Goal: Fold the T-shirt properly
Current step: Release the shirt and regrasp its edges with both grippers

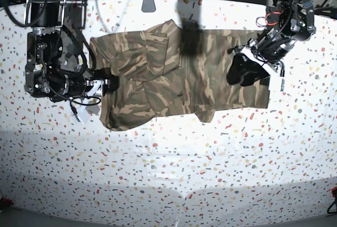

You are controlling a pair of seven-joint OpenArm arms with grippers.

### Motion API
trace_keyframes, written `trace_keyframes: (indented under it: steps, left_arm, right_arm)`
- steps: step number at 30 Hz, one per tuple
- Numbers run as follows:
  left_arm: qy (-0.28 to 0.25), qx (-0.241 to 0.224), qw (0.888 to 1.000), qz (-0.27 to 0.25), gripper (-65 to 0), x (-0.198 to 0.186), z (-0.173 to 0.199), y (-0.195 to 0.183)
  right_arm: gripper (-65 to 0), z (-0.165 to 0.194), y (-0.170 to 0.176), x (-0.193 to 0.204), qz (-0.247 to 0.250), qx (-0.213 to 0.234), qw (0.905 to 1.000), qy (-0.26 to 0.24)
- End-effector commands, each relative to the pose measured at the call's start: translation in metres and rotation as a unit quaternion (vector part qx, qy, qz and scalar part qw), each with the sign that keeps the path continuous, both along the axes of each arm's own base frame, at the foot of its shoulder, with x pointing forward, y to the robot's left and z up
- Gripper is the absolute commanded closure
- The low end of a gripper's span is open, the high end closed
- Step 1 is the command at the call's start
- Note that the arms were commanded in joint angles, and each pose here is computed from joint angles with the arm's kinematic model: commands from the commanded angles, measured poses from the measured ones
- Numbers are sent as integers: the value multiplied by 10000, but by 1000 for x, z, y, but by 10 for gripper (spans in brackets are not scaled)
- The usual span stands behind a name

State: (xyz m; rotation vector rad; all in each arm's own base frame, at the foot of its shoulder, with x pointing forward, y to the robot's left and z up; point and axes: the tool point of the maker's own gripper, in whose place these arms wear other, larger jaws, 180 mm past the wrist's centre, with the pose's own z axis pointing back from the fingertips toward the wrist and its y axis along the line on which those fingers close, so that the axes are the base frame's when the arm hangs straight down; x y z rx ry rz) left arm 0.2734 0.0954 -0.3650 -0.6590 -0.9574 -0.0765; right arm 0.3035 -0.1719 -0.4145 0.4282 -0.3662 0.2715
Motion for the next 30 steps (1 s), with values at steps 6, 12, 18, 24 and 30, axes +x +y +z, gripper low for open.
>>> trace_keyframes:
  steps: [6, 12, 18, 24, 30]
  left_arm:
    - [-185, -69, 9998, -24, -254, 6, 12, -1]
    - [-185, -68, 9998, -24, -254, 6, 12, -1]
    - [-189, -70, 9998, -23, -254, 6, 12, -1]
    - [-184, -68, 9998, -22, -254, 6, 12, -1]
    - [-189, -68, 9998, -23, -254, 6, 12, -1]
  right_arm:
    - [-336, 9, -45, 7, -140, -717, 9973, 76]
    - [-336, 9, -42, 5, -140, -605, 9980, 102]
    - [-336, 9, -23, -2, -46, -210, 9994, 281]
    - [-336, 4, 5, -11, 18, 297, 9988, 390]
    - [-298, 3, 14, -12, 37, 415, 9983, 402]
